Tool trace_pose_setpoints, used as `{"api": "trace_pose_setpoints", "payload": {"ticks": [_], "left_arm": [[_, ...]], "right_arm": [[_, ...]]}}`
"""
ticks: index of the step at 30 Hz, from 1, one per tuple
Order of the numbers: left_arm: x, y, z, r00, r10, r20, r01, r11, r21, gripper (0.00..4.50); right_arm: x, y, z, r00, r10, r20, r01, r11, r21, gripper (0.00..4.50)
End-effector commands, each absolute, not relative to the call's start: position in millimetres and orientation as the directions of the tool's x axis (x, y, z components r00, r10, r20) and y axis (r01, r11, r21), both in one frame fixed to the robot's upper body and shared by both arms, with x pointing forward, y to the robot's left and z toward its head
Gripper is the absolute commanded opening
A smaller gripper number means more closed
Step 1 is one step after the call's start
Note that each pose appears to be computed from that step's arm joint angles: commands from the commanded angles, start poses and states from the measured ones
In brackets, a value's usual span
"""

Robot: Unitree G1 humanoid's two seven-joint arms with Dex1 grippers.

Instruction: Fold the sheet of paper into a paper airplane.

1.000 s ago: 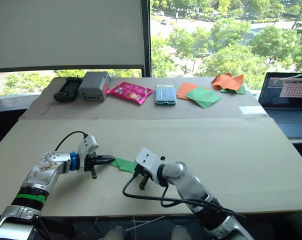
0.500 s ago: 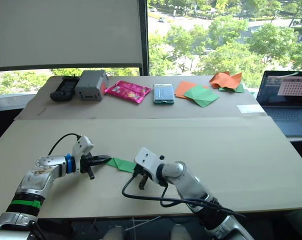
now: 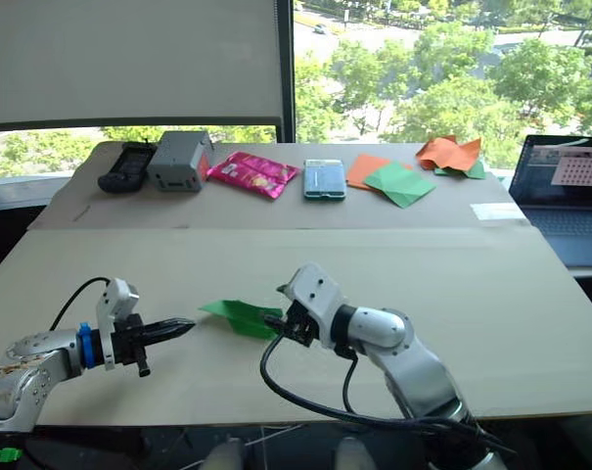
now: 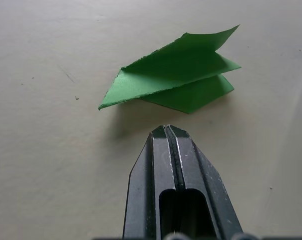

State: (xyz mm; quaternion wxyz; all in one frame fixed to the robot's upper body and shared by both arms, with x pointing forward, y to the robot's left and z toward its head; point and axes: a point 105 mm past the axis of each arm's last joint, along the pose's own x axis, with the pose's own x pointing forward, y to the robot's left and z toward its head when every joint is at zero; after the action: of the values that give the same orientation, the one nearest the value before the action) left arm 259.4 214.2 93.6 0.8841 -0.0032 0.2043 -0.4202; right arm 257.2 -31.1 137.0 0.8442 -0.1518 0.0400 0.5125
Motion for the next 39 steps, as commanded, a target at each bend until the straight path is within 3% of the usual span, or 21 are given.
{"api": "trace_pose_setpoints", "payload": {"ticks": [1,11,13,20,27,39], "left_arm": [[258.3,212.0,109.4,0.582,-0.750,-0.315,0.750,0.645,-0.148,0.54],[258.6,212.1,110.2,0.595,-0.737,-0.322,0.741,0.658,-0.136,3.91],[257.8,211.6,110.5,0.597,-0.738,-0.316,0.740,0.658,-0.140,4.42],[253.8,208.7,111.1,0.606,-0.735,-0.305,0.735,0.664,-0.138,4.42],[254.0,202.0,121.4,0.605,-0.743,-0.286,0.752,0.651,-0.099,4.42],[256.1,199.5,123.3,0.610,-0.740,-0.283,0.754,0.652,-0.082,4.42]], "right_arm": [[250.1,-28.6,149.0,0.447,0.878,-0.171,-0.883,0.402,-0.244,4.50],[257.3,-9.4,136.5,0.352,0.918,-0.186,-0.936,0.340,-0.092,4.50],[262.2,-4.1,129.3,0.337,0.920,-0.199,-0.941,0.333,-0.052,4.50],[280.7,3.2,110.1,0.318,0.916,-0.247,-0.938,0.341,0.056,4.50],[295.9,-0.5,114.0,0.336,0.913,-0.232,-0.911,0.378,0.167,4.50],[311.0,-4.4,113.6,0.390,0.884,-0.257,-0.893,0.431,0.130,4.50]]}}
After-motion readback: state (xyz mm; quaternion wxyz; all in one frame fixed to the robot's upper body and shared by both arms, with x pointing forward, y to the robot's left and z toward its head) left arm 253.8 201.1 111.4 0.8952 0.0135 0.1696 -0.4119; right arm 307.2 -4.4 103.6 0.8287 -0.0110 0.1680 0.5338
